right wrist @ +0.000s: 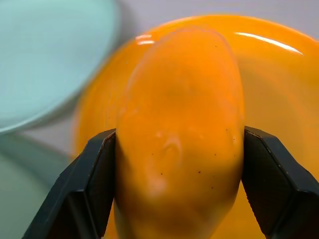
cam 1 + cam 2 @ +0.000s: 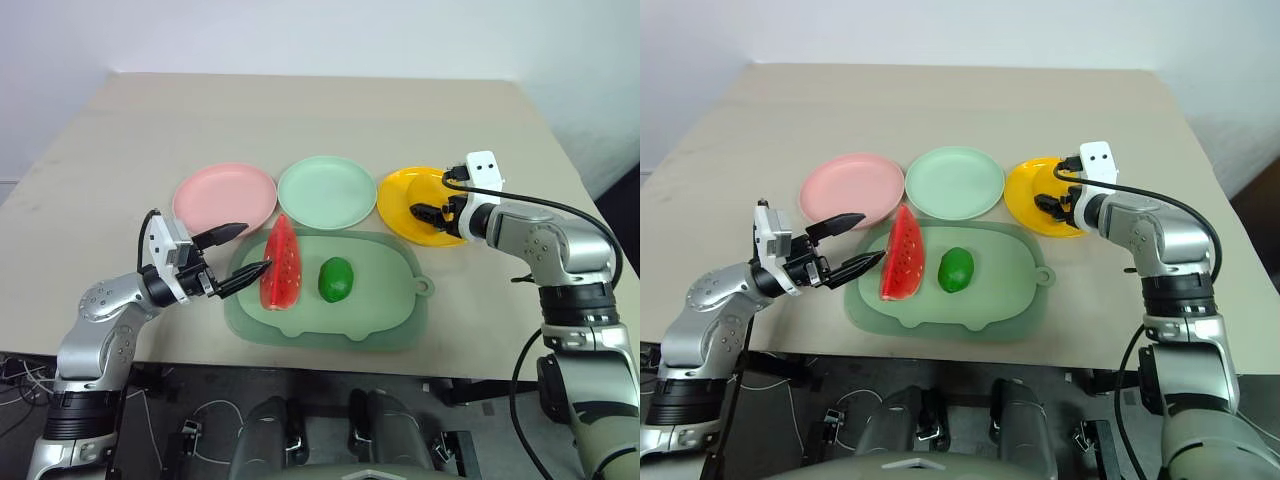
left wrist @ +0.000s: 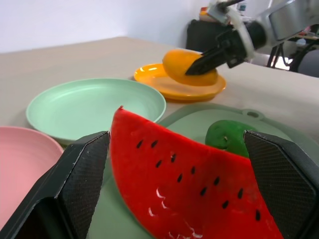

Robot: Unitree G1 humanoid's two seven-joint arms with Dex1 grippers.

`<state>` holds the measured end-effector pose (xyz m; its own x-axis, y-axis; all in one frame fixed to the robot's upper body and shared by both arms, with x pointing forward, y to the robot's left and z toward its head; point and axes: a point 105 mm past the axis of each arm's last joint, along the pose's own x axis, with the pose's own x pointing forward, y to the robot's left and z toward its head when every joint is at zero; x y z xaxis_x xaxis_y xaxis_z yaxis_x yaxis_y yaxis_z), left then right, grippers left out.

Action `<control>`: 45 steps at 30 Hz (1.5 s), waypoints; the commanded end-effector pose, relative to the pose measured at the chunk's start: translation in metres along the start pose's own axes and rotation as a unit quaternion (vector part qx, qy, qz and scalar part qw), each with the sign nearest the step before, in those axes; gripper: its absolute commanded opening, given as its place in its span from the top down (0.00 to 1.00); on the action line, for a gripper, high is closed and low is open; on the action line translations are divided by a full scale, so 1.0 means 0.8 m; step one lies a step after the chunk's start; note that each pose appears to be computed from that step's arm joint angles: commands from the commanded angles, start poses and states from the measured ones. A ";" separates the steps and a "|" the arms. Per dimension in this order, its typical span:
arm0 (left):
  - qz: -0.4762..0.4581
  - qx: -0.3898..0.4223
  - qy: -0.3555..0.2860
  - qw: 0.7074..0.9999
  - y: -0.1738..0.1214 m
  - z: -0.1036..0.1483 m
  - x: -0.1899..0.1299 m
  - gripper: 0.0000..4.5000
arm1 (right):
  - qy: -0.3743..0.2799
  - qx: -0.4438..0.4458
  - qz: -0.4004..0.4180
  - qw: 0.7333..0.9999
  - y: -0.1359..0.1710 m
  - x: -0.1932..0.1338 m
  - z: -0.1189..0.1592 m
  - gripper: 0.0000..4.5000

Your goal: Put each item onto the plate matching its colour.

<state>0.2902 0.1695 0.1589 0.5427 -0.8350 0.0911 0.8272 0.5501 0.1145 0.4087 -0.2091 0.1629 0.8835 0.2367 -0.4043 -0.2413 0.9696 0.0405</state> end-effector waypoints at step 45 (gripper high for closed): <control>0.000 0.017 -0.004 1.000 0.007 0.000 -0.004 0.00 | 0.045 0.005 0.336 0.941 0.212 -0.086 -0.069 0.00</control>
<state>0.2925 0.1757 0.1513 0.5495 -0.8317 0.0799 0.8228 0.5552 0.1211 0.2828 -0.0691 0.1388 0.4861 0.7821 -0.3898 -0.7088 0.6138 0.3477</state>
